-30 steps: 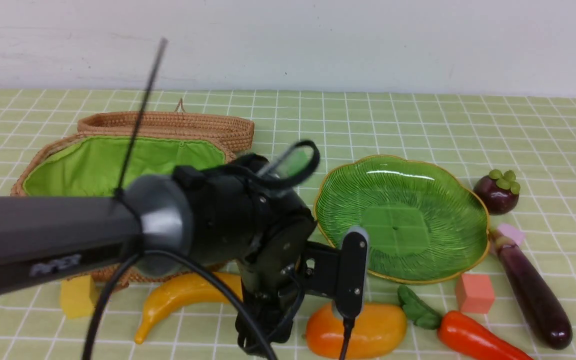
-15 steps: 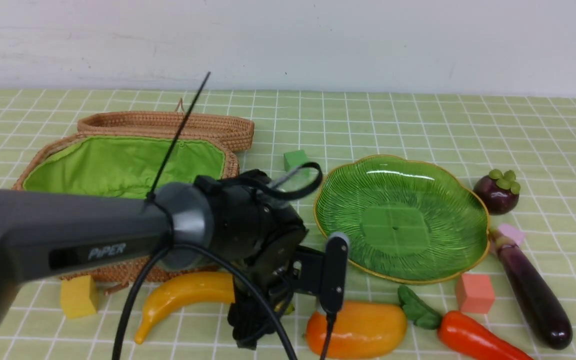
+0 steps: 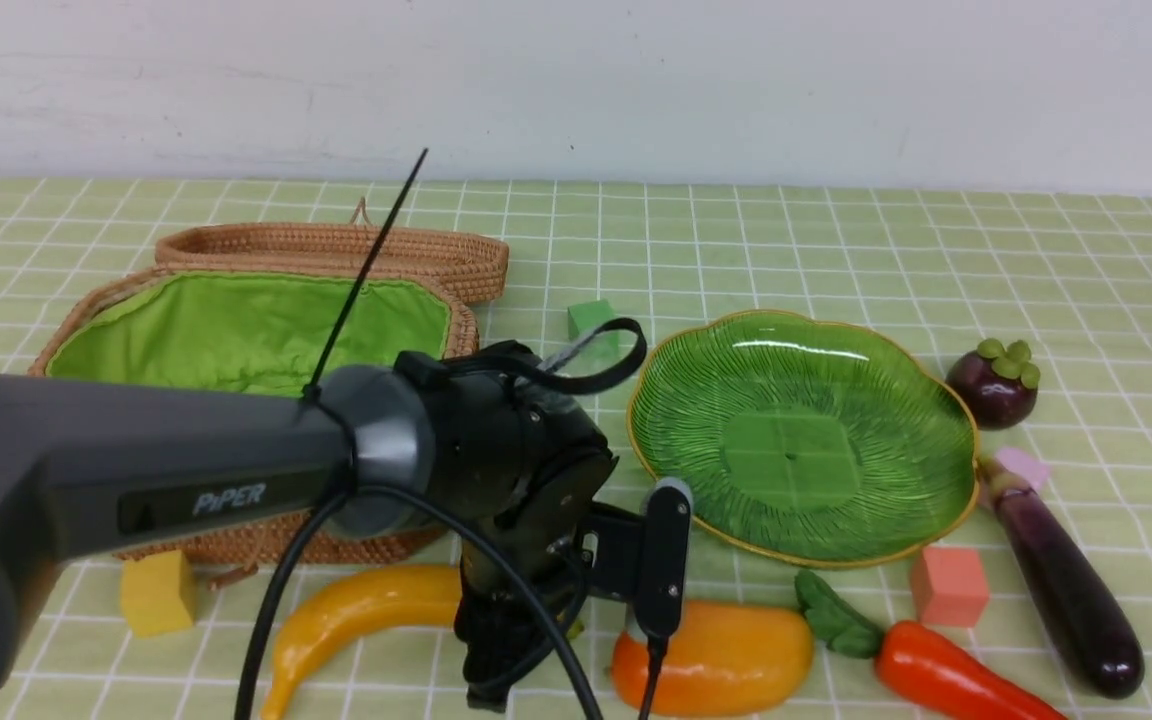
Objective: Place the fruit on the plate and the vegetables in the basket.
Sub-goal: Use the left arm to grab a banana and put it into the right plate
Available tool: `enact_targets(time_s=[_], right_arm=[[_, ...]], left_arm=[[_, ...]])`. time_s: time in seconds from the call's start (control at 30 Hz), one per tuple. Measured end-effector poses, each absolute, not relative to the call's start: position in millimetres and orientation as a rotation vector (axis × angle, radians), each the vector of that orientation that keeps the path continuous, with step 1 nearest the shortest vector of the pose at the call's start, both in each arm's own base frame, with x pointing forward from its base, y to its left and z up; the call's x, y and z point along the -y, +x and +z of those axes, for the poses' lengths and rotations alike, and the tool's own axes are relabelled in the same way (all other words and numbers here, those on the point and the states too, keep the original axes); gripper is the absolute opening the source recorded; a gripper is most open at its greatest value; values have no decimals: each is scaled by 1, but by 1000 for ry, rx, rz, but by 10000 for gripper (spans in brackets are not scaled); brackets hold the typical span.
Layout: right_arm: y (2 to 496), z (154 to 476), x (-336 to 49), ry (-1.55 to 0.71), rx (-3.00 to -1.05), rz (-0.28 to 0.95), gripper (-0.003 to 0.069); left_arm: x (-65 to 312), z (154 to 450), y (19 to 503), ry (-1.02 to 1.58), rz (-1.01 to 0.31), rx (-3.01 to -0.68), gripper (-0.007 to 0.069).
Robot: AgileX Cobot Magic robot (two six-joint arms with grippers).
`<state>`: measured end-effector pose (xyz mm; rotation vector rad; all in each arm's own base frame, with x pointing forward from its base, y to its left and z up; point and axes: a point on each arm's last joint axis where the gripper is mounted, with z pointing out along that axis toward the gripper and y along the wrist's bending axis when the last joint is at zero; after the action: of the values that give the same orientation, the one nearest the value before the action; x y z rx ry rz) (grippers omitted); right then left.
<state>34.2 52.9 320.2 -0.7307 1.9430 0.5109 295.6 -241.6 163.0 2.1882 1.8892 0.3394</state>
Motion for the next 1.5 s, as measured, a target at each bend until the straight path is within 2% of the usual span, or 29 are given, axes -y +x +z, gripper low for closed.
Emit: enact_targets(time_s=[0.23, 0.47, 0.77, 1.0, 1.2, 1.37, 1.5], right_arm=[[34, 320, -53, -732, -1944, 513, 124], [33, 321, -55, -739, -1934, 536, 125], [32, 322, -57, -755, -1918, 567, 125], [31, 323, -58, -762, -1908, 585, 96], [30, 323, -59, -765, -1909, 598, -12], [31, 324, -58, -727, -1909, 612, -17], [33, 326, -58, -686, -1895, 608, -15]], left_arm=[[236, 174, 286, 2186, 298, -1978, 305], [251, 231, 248, 2118, 247, -1879, 305], [266, 279, 212, 1833, 120, -2005, 305], [272, 307, 217, 1630, 49, -2067, 305], [280, 327, 222, 1557, 2, -1994, 305], [296, 342, 234, 1497, -26, -1895, 305], [319, 341, 250, 1510, -15, -1854, 305]])
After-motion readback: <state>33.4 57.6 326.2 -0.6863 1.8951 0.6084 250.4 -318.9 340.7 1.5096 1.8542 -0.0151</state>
